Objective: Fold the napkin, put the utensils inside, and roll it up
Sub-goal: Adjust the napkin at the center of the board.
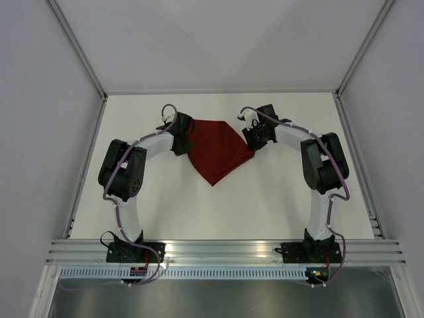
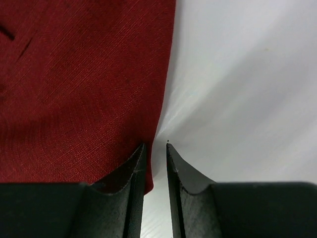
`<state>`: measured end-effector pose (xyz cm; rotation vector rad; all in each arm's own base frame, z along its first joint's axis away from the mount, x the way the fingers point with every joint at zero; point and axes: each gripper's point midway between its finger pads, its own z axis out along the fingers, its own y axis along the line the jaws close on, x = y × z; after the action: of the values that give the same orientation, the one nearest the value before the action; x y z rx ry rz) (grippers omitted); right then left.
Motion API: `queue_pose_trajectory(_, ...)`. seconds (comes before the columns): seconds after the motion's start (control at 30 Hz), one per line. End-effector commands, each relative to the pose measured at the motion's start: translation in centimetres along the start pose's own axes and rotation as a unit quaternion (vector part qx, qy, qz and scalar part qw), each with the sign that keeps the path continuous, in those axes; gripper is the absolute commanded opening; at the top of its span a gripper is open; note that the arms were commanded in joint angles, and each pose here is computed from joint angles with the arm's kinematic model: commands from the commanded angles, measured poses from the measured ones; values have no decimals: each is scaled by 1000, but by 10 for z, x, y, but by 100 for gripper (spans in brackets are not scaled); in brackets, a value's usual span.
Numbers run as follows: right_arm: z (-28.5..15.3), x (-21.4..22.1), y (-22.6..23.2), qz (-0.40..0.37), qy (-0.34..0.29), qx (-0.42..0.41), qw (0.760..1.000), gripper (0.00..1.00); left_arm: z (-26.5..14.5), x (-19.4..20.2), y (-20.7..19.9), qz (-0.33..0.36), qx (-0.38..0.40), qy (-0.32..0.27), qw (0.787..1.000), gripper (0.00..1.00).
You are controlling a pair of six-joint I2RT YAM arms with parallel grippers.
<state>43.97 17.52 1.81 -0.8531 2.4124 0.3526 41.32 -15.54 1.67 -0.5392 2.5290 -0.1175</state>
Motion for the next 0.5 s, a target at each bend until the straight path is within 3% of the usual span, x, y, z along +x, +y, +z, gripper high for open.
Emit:
queue_pose_trajectory(0.0,-18,1,11,-21,1,-9,1000,29,10,16,7,41,-15,47,998,2)
queue_pose_trajectory(0.47,-57,64,67,-59,46,-79,994,28,20,-9,-31,122,26,67,990,13)
